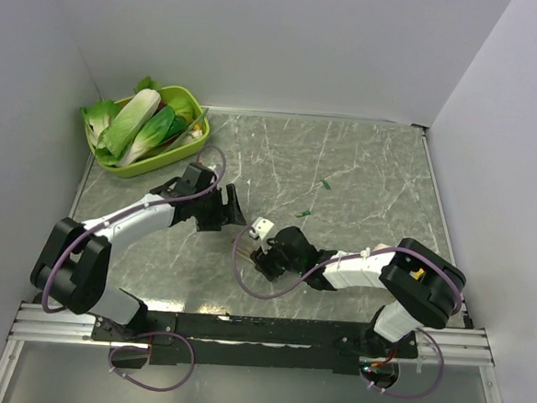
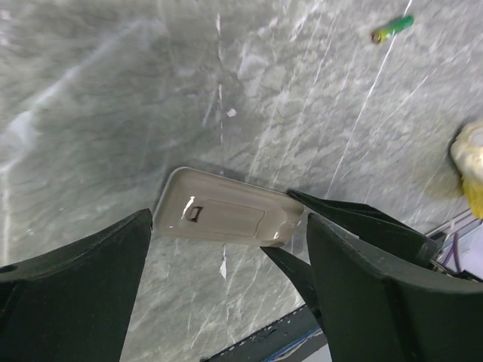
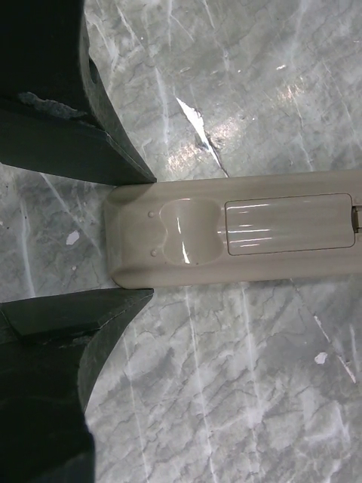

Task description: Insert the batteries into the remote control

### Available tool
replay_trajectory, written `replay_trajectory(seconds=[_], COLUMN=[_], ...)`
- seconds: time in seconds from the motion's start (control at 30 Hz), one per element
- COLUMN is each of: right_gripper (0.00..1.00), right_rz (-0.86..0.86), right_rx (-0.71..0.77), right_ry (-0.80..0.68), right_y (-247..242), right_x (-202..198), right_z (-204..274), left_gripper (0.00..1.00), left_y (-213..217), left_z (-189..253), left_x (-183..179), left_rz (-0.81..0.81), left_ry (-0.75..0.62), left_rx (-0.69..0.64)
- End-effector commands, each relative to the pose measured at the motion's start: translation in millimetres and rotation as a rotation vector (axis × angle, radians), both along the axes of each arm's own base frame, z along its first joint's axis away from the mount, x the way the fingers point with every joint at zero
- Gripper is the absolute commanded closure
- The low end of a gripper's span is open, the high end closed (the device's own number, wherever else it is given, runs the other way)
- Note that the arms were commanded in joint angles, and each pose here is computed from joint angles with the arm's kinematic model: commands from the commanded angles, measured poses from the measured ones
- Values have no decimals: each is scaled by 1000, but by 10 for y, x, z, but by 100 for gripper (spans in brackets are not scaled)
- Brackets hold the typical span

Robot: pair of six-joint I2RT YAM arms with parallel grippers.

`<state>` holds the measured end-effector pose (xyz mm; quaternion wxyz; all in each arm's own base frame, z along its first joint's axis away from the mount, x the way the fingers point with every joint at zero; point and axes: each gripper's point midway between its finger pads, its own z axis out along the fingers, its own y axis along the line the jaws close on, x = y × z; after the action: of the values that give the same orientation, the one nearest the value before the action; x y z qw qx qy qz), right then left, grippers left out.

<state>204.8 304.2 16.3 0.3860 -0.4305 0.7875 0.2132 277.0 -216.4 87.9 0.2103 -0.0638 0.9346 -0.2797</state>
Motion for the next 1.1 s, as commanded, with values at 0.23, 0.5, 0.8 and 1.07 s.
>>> replay_trajectory(seconds=[0.23, 0.5, 0.8, 1.07], right_gripper=[100, 100, 100, 100], right_rz=[64, 66, 68, 67], right_rx=[-68, -79, -86, -88], right_ry=[28, 40, 43, 46], right_y=[-33, -8, -1, 8], right_x=[-92, -93, -90, -85], right_z=[-131, -136, -146, -142], left_gripper=[29, 33, 36, 39], left_y=[-268, -51, -109, -255], left_z=[-2, -168, -137, -223], left_x=[-72, -151, -129, -191], left_rz=[-115, -71, -91, -138], left_ry=[16, 64, 44, 64], left_rx=[50, 180, 199, 228])
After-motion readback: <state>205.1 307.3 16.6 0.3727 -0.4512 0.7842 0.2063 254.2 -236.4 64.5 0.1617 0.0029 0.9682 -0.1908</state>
